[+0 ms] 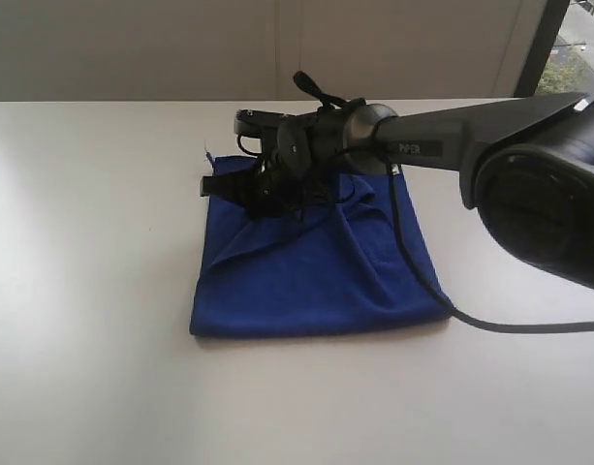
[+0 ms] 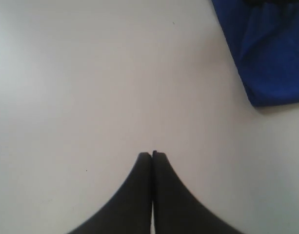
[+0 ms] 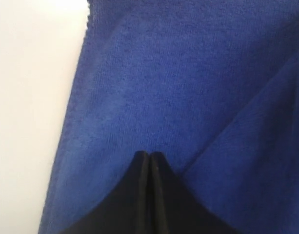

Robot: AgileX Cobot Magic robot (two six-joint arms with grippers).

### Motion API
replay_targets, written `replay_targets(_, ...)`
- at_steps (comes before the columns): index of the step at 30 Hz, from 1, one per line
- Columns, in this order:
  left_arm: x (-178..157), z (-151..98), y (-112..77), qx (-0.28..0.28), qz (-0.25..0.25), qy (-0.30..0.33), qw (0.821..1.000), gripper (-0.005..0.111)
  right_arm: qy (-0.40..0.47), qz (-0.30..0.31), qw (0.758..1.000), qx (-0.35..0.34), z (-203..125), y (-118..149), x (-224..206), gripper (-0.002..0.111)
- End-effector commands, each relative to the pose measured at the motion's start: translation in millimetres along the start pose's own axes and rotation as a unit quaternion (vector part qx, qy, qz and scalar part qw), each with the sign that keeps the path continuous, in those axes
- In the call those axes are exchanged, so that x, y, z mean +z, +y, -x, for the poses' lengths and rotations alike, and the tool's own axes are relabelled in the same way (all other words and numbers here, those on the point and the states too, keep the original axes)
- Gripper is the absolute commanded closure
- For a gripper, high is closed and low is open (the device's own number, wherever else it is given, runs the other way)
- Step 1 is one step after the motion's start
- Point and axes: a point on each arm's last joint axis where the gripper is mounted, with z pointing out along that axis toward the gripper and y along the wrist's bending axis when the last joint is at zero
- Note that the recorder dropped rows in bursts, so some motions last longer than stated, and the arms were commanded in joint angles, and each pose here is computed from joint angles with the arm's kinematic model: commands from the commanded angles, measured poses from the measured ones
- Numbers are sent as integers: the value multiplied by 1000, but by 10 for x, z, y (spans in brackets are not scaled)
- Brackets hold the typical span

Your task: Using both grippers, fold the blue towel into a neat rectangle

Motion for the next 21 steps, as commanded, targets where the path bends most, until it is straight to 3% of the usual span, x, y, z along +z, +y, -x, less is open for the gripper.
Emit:
replay_targets(1,-9,-11,-10,-4,-4,0,1000,107,9,-13,1000,-13,156,15,-389,108)
replay_targets(7,-9,-11,-10,-4,-4,0,1000,107,54,-57,996,-39,242,-407,-836,108)
replay_targets(15,-9,-11,-10,-4,-4,0,1000,107,103,-99,989,-48,-36,-1089,-1065,108)
replay_targets(21,-9,-11,-10,-4,-4,0,1000,107,125,-106,985,-55,-313,-1216,-955,108)
